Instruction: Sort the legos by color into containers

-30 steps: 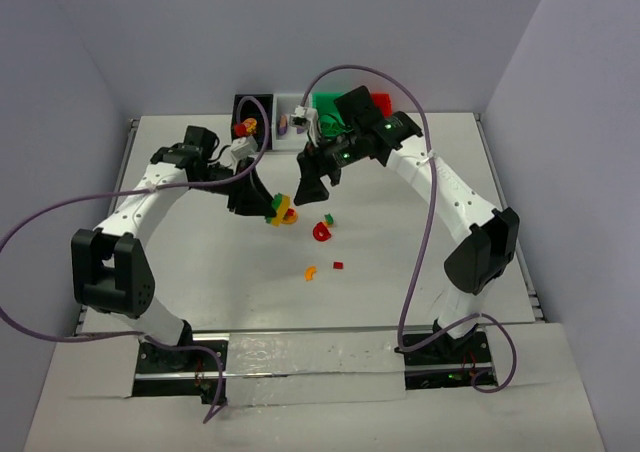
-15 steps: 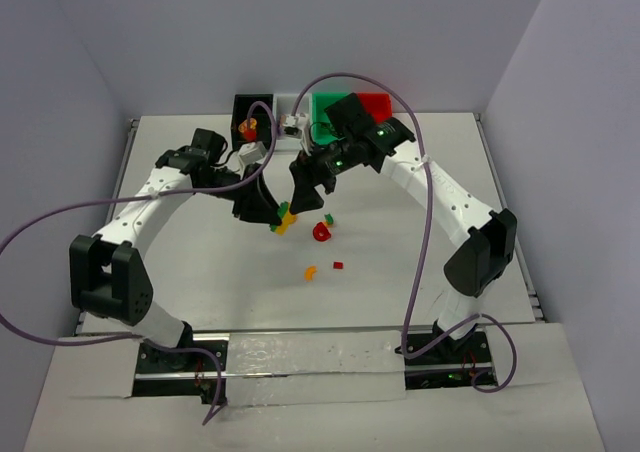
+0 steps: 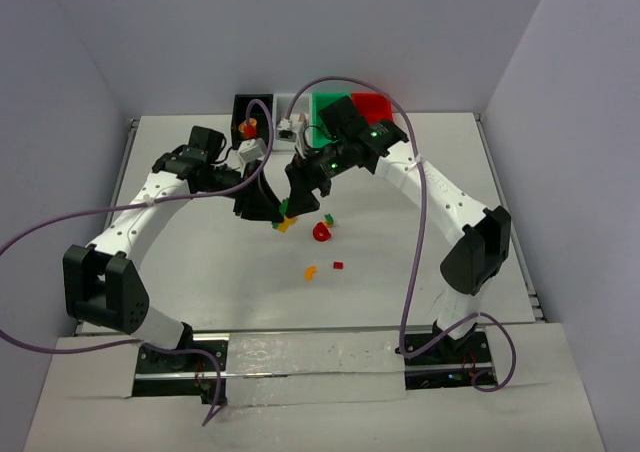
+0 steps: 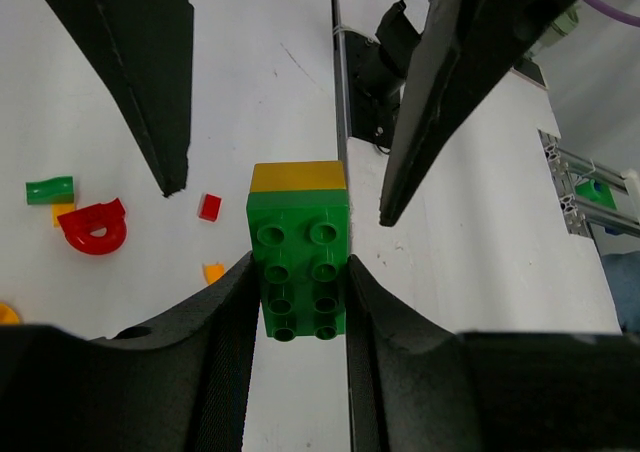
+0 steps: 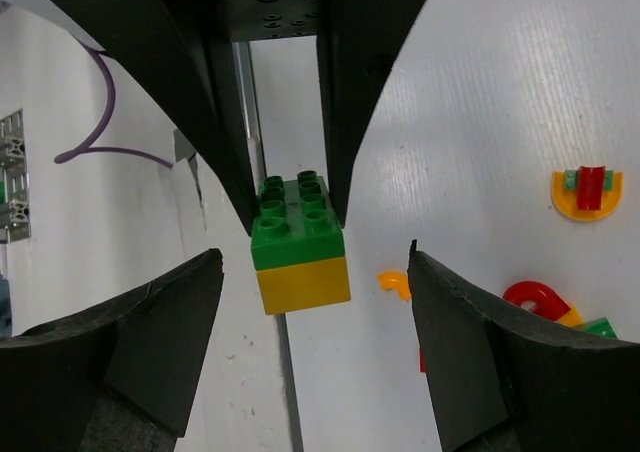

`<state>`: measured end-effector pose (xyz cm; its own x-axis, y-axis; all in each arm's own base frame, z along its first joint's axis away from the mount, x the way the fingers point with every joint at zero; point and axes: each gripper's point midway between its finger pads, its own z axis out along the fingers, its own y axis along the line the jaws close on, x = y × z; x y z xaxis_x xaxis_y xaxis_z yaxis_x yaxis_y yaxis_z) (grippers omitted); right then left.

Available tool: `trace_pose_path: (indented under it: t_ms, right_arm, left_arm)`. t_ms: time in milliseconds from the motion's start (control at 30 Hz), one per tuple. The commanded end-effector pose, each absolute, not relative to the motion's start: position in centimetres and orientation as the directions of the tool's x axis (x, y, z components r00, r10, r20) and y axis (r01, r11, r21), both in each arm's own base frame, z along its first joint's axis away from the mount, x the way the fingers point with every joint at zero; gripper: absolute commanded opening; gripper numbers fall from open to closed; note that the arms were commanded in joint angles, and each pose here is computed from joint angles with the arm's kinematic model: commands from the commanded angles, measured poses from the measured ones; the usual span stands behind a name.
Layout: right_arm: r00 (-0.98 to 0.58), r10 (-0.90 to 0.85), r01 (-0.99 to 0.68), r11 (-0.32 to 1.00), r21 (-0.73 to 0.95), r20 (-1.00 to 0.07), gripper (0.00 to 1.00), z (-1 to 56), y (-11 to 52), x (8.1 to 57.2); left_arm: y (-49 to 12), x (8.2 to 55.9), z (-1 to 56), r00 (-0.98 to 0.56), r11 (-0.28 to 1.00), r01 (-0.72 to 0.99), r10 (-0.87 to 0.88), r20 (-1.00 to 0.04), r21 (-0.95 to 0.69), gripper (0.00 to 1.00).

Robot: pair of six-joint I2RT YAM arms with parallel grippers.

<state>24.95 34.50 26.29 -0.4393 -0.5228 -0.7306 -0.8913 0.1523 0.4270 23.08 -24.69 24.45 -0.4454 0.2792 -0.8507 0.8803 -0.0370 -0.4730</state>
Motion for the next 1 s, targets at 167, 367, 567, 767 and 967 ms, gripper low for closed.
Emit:
trace_pose_path:
  t_ms: [167, 367, 567, 767, 967]
  right_arm:
    - [-0.395, -0.511, -0.905, 0.072, 0.420, -0.763, 0.58, 27.7, 35.9, 24.1]
    - [-0.402, -0.505, -0.903, 0.080, 0.423, -0.764, 0.28, 27.8, 36.0, 24.3]
    - [-0.419, -0.486, -0.900, 0.106, 0.424, -0.767, 0.00, 28.6, 35.6, 25.0]
    - [-0.566, -0.215, -0.817, 0.277, 0.506, -0.796, 0.00, 33.1, 31.3, 31.3]
    - [-0.606, 0.282, -0.610, 0.436, 0.662, -0.744, 0.00, 38.3, 26.0, 36.1]
  left_arm:
    - [-24.9, 22.5, 26.1, -0.390, -0.067, 0.906, 0.249, -0.886, -0.418, 0.09]
    - [-24.8, 22.2, 26.5, -0.377, -0.064, 0.913, 0.237, -0.895, -0.402, 0.26]
    - [-24.3, 23.3, 28.0, -0.373, 0.025, 0.926, 0.191, -0.908, -0.376, 0.60]
    - [-19.6, 27.0, 33.0, -0.408, 0.206, 0.890, -0.041, -0.912, -0.407, 0.99]
    - [-18.3, 30.0, 36.3, -0.529, 0.293, 0.733, -0.323, -0.785, -0.614, 0.99]
